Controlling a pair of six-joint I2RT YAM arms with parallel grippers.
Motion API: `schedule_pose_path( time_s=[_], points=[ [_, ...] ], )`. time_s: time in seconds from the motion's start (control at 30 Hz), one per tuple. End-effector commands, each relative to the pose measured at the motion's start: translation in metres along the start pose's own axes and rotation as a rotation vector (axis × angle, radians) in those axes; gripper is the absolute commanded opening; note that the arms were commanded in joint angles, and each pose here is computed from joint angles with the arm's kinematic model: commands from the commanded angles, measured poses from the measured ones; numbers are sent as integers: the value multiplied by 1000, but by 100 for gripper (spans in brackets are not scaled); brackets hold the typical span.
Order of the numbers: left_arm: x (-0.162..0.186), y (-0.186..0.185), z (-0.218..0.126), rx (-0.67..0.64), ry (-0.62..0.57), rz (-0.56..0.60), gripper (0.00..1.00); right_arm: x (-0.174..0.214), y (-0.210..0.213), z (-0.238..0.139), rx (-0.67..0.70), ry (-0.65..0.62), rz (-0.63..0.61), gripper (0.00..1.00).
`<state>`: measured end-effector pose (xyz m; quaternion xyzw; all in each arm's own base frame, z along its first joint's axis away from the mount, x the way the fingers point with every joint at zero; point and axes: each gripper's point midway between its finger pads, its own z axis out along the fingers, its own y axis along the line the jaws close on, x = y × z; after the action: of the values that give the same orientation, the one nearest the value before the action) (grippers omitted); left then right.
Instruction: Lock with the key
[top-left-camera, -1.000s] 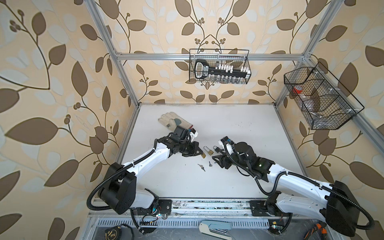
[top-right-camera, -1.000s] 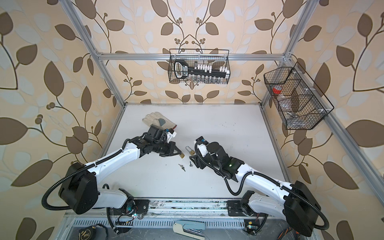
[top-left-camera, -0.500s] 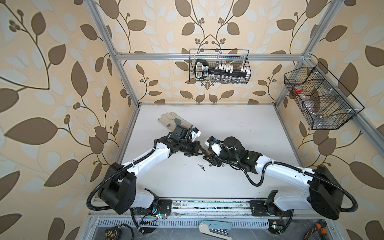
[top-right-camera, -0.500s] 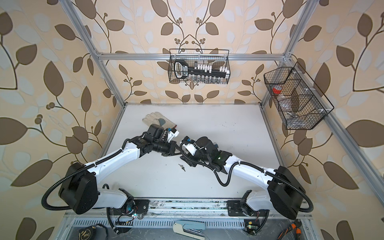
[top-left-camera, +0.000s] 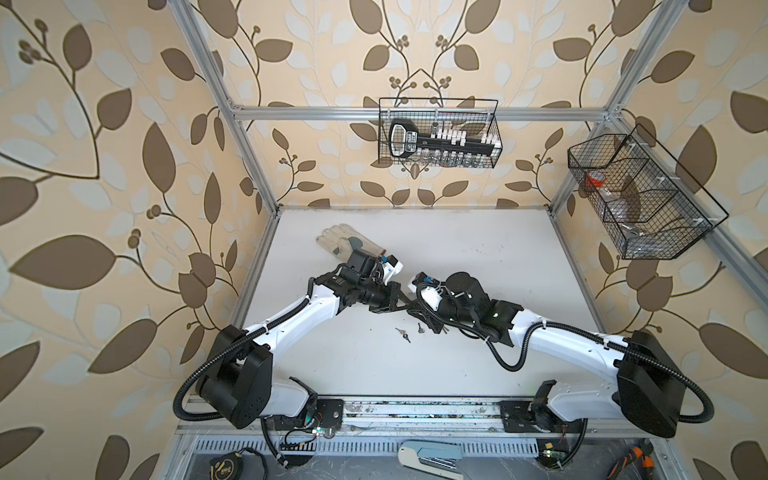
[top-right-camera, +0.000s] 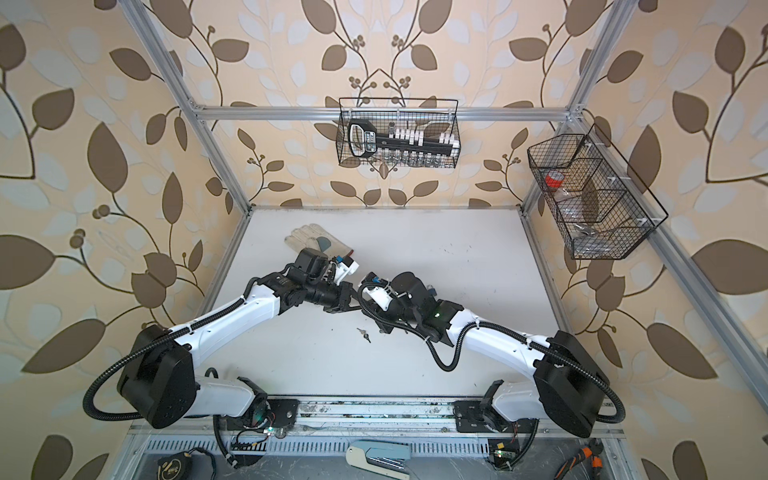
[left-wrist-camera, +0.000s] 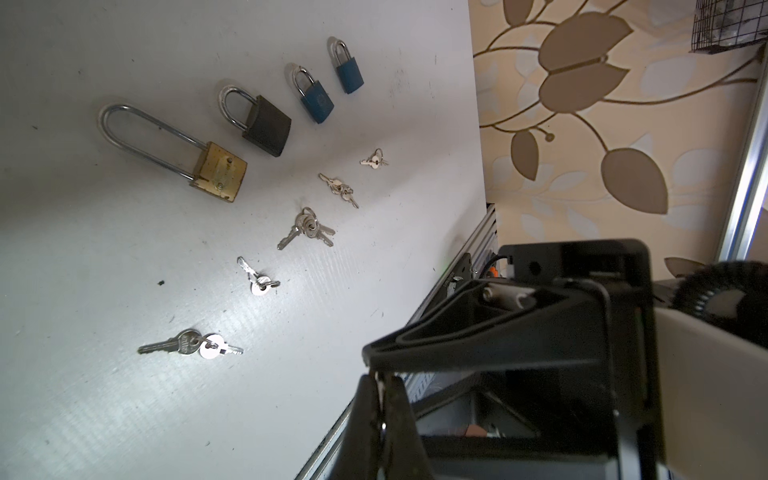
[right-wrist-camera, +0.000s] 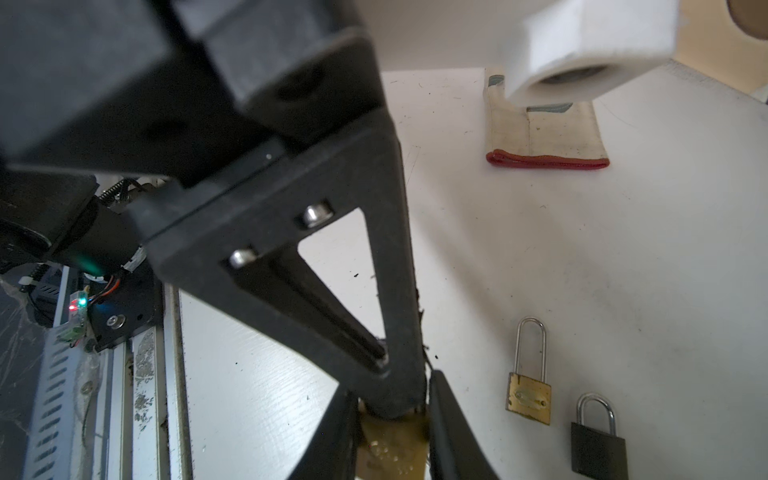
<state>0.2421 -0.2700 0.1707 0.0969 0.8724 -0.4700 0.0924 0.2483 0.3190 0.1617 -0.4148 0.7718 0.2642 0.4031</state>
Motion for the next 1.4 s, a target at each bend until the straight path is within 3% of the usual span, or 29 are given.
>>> schedule_pose_path(
  time_s=[0.0,0.23,0.27,0.3,0.37,0.47,0.63,0.77,0.93,1.13,1.37],
  points=[
    [-14,-33,-17,74,-47,96,0,-5,-1,1,4,2,15,17],
    [-18,-38,-21,75,-64,102,0,-7,-3,-5,21,-12,29,0],
    [-19,-39,-21,73,-73,101,5,-7,-3,-7,24,-15,32,0],
    [-20,-39,-23,68,-85,100,16,-6,-4,-8,27,-16,39,0],
    [-24,-36,-27,37,-126,97,27,-5,-4,-11,29,-24,57,0],
    [-33,-20,-37,-76,-217,72,50,-1,-8,-14,48,-37,94,0],
    [-37,21,-65,-285,-350,-16,64,11,-18,-8,87,-9,146,0],
    [-28,55,-92,-415,-433,-99,75,26,-32,9,145,86,187,0],
    [-8,79,-126,-468,-559,-183,99,41,-36,42,166,238,192,0],
    [16,94,-159,-528,-689,-231,99,49,-44,79,223,365,179,0],
    [24,100,-161,-555,-678,-248,99,66,-57,104,292,470,182,0]
  ],
)
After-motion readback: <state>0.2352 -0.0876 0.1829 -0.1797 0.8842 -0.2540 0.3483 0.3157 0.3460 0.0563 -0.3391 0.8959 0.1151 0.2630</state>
